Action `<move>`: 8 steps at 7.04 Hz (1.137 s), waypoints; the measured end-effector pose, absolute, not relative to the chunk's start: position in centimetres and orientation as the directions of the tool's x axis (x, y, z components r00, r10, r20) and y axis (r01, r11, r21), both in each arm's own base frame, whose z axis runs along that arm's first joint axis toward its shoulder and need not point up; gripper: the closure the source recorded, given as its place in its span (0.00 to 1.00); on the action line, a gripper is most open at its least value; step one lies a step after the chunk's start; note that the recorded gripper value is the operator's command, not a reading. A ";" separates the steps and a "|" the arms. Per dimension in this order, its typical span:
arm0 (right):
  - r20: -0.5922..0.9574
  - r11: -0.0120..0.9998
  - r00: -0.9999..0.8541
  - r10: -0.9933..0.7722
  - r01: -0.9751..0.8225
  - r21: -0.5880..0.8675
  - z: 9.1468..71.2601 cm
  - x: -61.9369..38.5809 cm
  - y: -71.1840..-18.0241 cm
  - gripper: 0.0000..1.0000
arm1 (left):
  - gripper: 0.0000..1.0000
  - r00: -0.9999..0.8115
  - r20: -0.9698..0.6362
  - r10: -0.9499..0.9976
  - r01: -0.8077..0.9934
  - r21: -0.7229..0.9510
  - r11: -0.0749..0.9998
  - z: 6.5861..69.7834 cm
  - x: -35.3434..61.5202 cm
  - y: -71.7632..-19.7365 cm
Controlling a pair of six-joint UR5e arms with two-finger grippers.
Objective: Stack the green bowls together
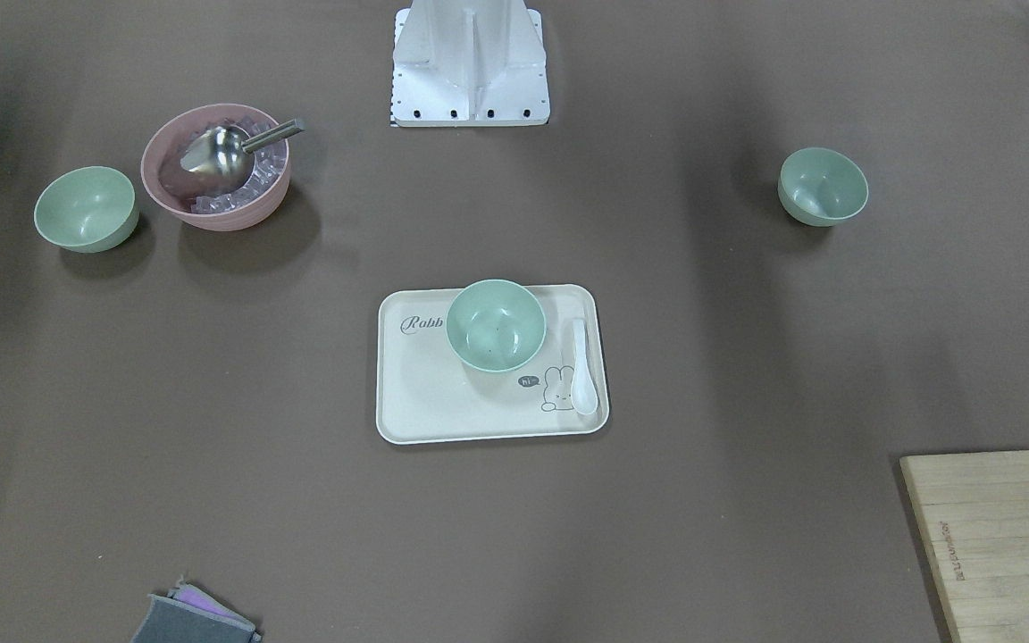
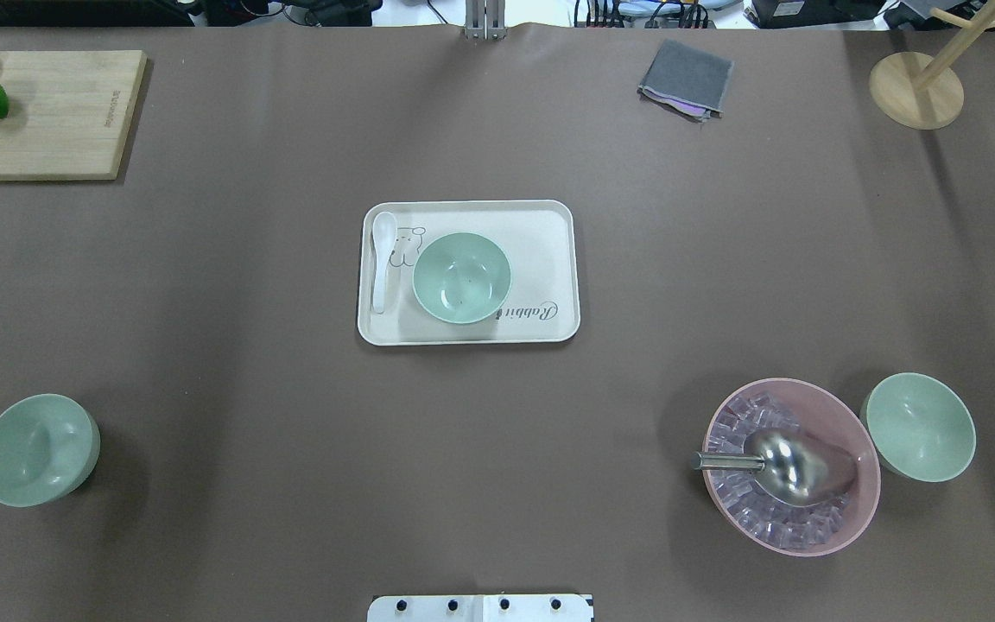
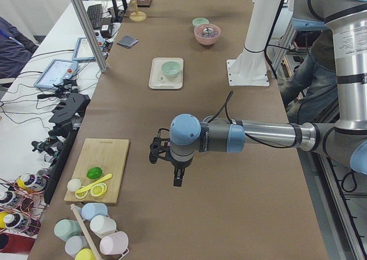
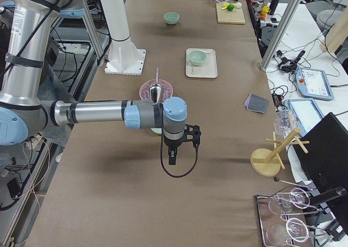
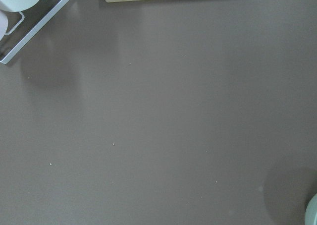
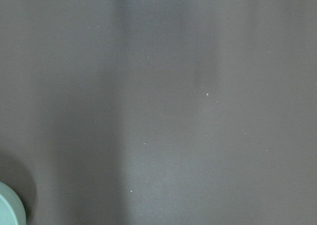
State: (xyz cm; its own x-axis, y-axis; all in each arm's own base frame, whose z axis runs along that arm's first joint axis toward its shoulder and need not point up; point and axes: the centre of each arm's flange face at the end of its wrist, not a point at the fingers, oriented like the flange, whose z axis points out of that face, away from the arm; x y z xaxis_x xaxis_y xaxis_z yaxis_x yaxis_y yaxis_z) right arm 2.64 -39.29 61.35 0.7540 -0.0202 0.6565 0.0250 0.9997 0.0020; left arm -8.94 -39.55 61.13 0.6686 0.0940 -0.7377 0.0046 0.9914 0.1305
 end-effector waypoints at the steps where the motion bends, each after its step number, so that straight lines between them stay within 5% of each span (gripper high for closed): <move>1: 0.657 1.000 0.754 -0.020 0.025 0.002 61.4 2.6 -39.3 0.00 | 0.01 0.669 -0.737 0.097 0.002 0.133 0.991 61.2 -8.9 -39.4; 5: 0.687 0.998 0.724 -0.060 0.031 0.055 60.0 2.3 -39.5 0.00 | 0.01 0.669 -0.732 0.131 -0.014 0.164 0.986 61.8 -8.7 -39.1; 8: 0.683 0.953 0.691 -0.236 0.026 0.303 56.9 2.0 -40.5 0.00 | 0.01 0.683 -0.651 0.332 -0.014 0.443 0.896 59.1 -9.0 -41.0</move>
